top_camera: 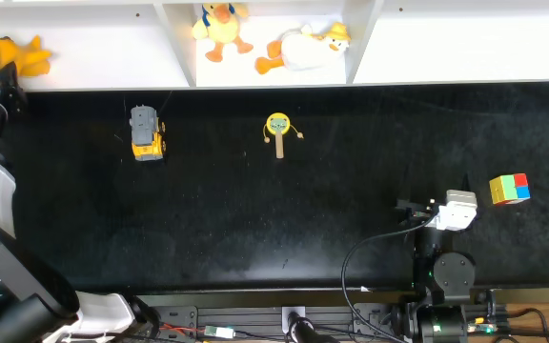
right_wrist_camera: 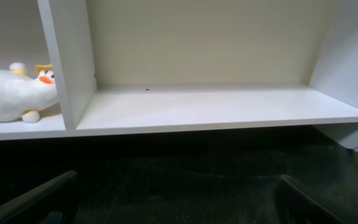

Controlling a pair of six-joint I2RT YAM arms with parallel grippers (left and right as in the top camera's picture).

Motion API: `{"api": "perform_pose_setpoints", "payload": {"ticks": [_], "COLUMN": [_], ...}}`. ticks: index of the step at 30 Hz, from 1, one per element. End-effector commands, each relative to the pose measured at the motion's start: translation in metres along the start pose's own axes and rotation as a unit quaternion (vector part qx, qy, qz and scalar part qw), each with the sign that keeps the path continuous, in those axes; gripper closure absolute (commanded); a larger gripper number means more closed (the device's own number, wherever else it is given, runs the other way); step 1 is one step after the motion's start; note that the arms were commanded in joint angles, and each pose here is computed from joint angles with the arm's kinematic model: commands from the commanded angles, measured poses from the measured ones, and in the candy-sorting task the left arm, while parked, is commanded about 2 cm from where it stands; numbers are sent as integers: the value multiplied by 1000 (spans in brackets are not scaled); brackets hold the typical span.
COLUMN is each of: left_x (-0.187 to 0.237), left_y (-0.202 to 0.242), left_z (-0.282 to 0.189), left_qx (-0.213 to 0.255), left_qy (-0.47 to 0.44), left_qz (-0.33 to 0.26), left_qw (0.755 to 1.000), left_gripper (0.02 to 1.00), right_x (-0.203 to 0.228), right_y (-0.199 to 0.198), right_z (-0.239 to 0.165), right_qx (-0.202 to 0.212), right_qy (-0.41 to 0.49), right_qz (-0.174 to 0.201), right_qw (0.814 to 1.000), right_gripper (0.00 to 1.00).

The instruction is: Store Toys

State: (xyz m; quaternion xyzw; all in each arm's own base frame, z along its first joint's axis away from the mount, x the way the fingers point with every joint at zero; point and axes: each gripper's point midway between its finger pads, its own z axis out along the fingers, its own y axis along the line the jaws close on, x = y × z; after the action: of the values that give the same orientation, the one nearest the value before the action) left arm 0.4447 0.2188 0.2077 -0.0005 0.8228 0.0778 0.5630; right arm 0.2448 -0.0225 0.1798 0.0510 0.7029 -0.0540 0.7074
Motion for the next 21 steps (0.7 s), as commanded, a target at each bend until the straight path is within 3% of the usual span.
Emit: {"api": "perform_pose_setpoints", "payload": {"ticks": [1, 21], "left_x": [-16, -1], "left_y": [-3, -9], "left_z": [2, 26], "left_qx": [9, 8], "left_qy": [-17, -13], "left_qz": [1, -4], "left_qw": [1000, 1000], "left_gripper": [744, 741], "right_x": [3, 3], "right_y": [1, 1], "right_z": [0, 0], "right_qx": [-1, -1], "right_qy": [-2, -2], "right_qz": [0, 0], "right_qw": [1000, 1000], "right_gripper": [5, 1]}}
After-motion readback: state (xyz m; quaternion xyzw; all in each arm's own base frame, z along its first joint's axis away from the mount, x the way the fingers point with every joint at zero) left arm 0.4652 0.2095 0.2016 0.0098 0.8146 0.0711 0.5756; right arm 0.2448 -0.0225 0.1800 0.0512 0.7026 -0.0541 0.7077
